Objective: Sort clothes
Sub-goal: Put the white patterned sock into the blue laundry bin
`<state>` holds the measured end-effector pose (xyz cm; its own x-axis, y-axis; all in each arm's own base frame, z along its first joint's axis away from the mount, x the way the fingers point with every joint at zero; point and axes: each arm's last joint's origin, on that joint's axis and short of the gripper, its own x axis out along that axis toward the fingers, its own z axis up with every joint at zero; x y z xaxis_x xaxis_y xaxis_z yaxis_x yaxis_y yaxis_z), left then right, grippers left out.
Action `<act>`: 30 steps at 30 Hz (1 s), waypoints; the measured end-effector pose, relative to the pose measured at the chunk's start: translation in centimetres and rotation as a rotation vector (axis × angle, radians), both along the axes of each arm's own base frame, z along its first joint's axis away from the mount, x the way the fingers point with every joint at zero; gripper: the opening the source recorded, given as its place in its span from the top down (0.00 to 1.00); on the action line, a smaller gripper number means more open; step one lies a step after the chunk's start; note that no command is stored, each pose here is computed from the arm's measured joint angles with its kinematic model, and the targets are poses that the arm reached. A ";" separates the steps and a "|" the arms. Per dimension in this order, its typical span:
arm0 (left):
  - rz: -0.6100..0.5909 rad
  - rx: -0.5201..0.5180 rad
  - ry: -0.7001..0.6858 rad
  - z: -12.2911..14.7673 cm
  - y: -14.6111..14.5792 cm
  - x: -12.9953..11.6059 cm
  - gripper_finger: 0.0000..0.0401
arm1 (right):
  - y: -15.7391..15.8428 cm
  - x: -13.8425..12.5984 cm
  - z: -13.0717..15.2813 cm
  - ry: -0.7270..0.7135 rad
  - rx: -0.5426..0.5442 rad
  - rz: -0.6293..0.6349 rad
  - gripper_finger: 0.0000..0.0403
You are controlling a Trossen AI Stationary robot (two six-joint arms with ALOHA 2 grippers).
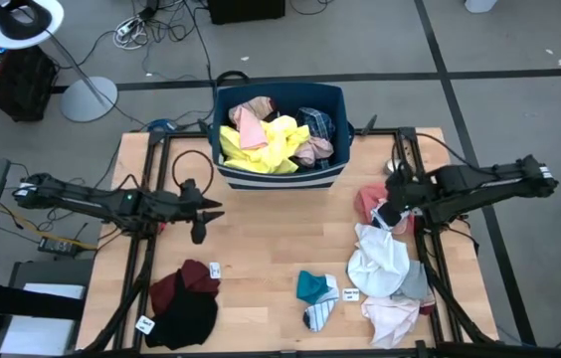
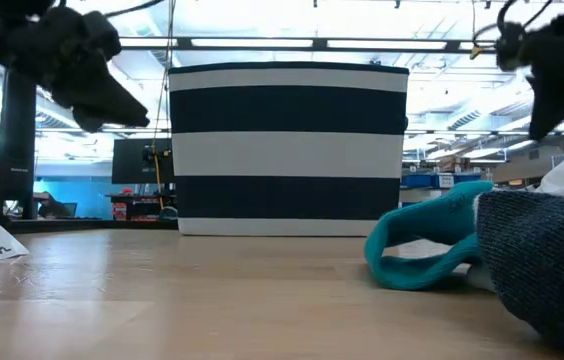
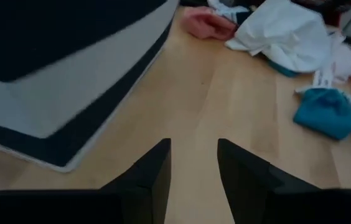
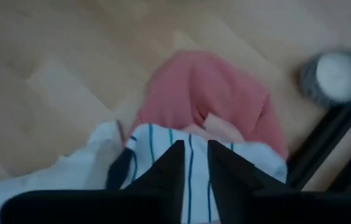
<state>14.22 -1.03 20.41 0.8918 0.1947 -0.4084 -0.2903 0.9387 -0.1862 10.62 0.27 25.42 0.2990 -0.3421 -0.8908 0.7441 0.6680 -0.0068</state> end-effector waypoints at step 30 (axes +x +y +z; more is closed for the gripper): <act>-0.183 0.186 -0.233 -4.7 -0.4 -0.6 0.66 | 0.4 5.1 -3.8 -0.048 -0.067 0.094 0.98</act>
